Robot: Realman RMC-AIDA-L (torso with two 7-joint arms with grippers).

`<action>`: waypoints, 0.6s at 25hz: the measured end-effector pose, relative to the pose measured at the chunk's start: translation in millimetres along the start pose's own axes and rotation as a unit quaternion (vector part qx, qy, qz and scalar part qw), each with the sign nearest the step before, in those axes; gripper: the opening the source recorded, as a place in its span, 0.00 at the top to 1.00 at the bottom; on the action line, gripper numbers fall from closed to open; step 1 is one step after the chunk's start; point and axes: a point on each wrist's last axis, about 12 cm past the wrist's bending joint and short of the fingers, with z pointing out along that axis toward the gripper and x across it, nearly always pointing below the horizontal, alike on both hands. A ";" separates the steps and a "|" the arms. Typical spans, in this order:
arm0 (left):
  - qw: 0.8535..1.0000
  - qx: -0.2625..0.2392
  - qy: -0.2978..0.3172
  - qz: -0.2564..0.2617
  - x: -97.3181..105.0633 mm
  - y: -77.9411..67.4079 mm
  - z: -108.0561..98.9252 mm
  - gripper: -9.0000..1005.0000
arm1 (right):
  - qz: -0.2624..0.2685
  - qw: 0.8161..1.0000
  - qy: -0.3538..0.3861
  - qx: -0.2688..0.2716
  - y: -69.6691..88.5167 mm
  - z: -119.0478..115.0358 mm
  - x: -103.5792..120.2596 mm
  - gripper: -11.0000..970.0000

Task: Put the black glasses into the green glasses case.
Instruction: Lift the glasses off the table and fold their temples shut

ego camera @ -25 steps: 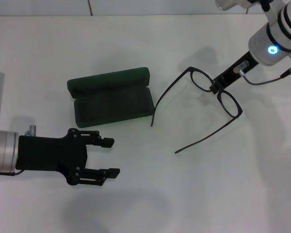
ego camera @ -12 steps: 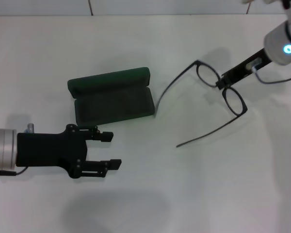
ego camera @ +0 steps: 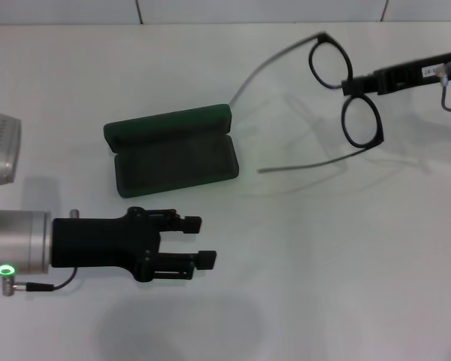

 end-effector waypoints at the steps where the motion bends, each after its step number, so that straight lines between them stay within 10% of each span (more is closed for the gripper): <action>1: 1.000 0.006 -0.002 -0.004 -0.8 -0.6 2.6 0.27 | -0.005 1.000 -0.016 -0.011 0.0 -1.1 2.8 0.93; 15: 0.995 0.058 -0.072 -0.038 -14.8 -5.3 30.2 0.41 | -0.035 0.968 -0.205 -0.137 16.5 23.8 43.3 0.93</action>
